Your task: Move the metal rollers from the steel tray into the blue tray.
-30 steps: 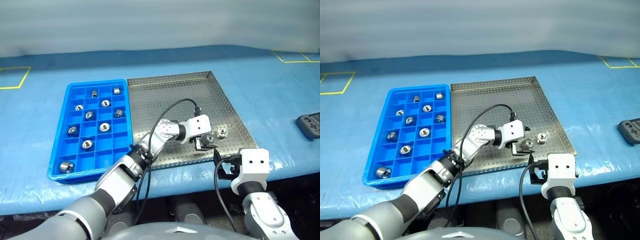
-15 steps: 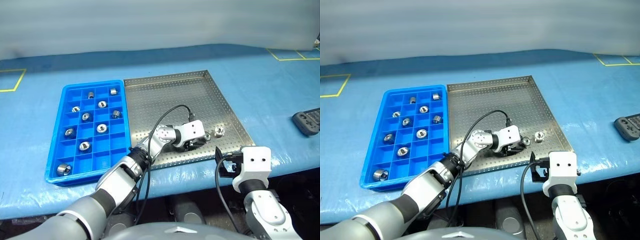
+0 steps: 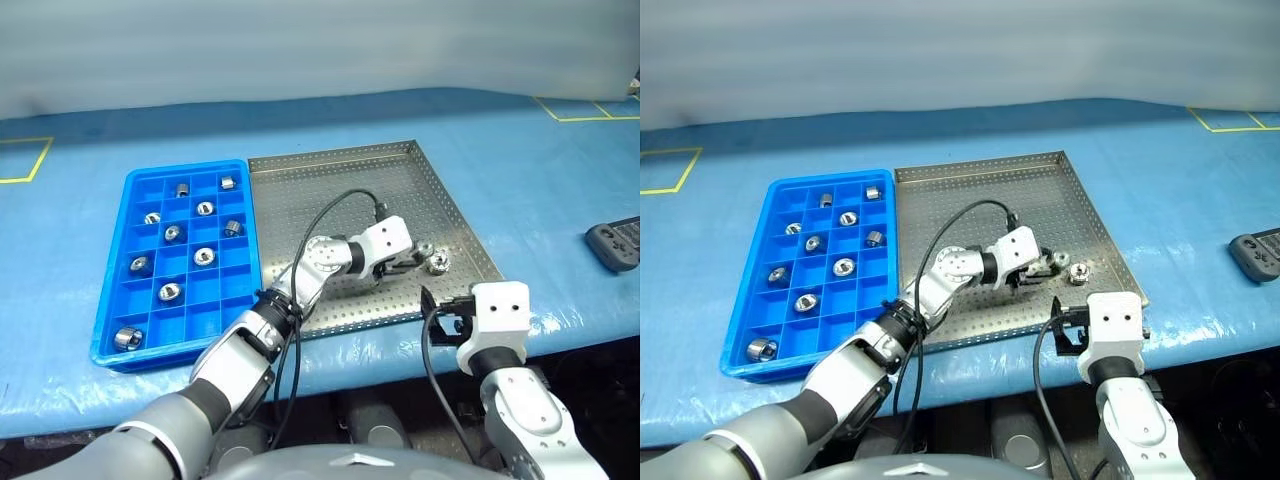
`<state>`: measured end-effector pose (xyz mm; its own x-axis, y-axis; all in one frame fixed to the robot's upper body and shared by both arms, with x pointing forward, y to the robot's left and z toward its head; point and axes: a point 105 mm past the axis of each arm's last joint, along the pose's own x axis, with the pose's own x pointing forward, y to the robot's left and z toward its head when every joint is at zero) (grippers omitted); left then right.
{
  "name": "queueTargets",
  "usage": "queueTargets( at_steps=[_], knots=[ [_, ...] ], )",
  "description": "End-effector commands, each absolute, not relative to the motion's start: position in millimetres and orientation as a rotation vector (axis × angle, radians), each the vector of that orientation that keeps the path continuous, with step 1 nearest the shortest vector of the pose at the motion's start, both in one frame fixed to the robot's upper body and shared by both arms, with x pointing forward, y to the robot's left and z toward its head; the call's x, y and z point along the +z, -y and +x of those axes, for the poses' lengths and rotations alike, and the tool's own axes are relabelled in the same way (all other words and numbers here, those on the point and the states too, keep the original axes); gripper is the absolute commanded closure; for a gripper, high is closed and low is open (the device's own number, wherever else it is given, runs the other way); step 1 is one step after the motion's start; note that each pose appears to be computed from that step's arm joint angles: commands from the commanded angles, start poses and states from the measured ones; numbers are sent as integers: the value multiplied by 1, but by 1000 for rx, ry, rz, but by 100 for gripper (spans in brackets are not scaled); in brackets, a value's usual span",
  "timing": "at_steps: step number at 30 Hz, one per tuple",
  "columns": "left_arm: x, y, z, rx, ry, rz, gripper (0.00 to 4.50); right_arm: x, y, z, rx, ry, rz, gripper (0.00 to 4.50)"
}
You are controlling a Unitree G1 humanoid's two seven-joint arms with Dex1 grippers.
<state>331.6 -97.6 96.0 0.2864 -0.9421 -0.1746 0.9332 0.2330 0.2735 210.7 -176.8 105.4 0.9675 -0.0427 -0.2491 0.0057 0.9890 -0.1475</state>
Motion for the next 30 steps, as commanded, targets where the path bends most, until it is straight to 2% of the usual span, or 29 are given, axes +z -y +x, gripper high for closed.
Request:
queueTargets(
  at_steps=[1, 10, 18, 24, 30],
  knots=[
    [132, 82, 337, -1223, 148, 312, 282, 120, 163, 220, 49, -196, -160, 0],
    [159, -3, 343, -961, 175, 332, 282, 127, 122, 256, 273, -147, -188, 0],
    [167, -68, 329, -756, 142, 336, 282, 136, 78, 283, 466, -94, -207, 0],
    [155, -106, 310, -690, 60, 382, 282, 135, 59, 288, 552, -84, -211, 0],
    [141, -127, 295, -659, -29, 396, 282, 131, 51, 287, 589, -91, -203, 0]
  ],
)
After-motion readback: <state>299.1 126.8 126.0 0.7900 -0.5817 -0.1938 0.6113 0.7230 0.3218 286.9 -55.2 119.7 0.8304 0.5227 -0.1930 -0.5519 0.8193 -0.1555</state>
